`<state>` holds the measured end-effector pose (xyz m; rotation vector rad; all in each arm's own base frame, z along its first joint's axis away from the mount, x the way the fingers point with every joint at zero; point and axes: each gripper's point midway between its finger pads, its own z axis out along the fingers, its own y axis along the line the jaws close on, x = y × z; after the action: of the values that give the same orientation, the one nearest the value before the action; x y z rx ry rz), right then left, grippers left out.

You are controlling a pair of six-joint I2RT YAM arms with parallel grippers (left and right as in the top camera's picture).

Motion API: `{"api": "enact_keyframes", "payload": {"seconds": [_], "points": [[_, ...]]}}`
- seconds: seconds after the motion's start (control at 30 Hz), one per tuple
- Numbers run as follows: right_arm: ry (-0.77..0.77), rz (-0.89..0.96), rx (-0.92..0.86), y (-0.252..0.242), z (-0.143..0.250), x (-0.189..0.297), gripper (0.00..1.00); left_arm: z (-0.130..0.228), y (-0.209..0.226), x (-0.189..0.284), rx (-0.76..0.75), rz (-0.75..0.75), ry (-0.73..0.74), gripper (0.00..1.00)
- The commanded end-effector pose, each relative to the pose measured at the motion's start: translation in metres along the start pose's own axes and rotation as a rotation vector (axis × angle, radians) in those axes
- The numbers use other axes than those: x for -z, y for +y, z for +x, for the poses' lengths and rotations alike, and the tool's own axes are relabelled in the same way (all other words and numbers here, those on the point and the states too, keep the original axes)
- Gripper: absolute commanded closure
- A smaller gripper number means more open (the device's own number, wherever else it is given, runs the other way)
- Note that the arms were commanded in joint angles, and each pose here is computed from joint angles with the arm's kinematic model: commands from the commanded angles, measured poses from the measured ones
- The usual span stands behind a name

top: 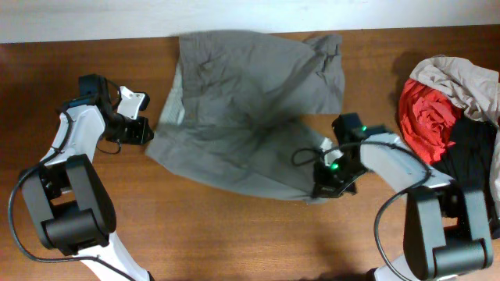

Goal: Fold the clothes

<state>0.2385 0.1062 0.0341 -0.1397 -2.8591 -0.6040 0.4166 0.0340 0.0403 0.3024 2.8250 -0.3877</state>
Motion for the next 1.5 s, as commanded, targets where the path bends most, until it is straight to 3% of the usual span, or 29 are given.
{"api": "enact_keyframes", "payload": {"seconds": [0.0, 0.23, 0.3, 0.4, 0.7, 0.73, 0.77, 0.8, 0.83, 0.9, 1.0, 1.2, 1.47], "points": [[-0.101, 0.159, 0.065, -0.012, -0.02, 0.057, 0.96, -0.005, -0.004, 0.01, -0.019, 0.008, -0.034, 0.83], [-0.152, 0.209, 0.09, 0.01, -0.024, 0.123, 0.91, -0.005, -0.004, 0.01, -0.019, 0.008, -0.034, 0.98], [-0.187, 0.204, 0.095, 0.014, -0.031, 0.13, 0.83, -0.005, -0.004, 0.01, -0.019, 0.008, -0.034, 0.98], [-0.245, 0.195, 0.089, 0.016, -0.046, 0.132, 0.8, -0.005, -0.004, 0.01, -0.019, 0.008, -0.034, 0.98], [-0.405, 0.286, 0.086, -0.007, -0.113, 0.129, 0.79, -0.007, -0.007, 0.01, -0.019, 0.027, -0.042, 0.98], [-0.42, 0.286, 0.081, -0.01, -0.12, 0.129, 0.75, -0.007, -0.007, 0.01, -0.019, 0.027, -0.042, 0.98], [-0.435, 0.28, 0.071, -0.015, -0.128, 0.128, 0.59, -0.007, -0.007, 0.01, -0.019, 0.029, -0.043, 0.98], [-0.441, 0.275, 0.064, -0.018, -0.133, 0.127, 0.3, -0.007, -0.007, 0.01, -0.019, 0.029, -0.043, 0.98], [-0.436, 0.275, 0.05, -0.023, -0.135, 0.125, 0.18, -0.007, -0.007, 0.01, -0.019, 0.03, -0.043, 0.98], [-0.401, 0.279, 0.015, -0.035, -0.13, 0.123, 0.08, -0.007, -0.008, 0.01, -0.019, 0.03, -0.043, 0.98], [-0.328, 0.286, -0.043, -0.052, -0.112, 0.122, 0.06, -0.008, -0.01, 0.01, -0.019, 0.044, -0.049, 0.93], [-0.12, 0.204, -0.026, -0.049, -0.065, 0.102, 0.06, -0.009, -0.013, 0.01, -0.018, 0.062, -0.055, 0.65], [-0.109, 0.131, 0.018, -0.036, -0.065, 0.066, 0.08, -0.009, -0.02, 0.011, -0.015, 0.097, -0.059, 0.63]]}}
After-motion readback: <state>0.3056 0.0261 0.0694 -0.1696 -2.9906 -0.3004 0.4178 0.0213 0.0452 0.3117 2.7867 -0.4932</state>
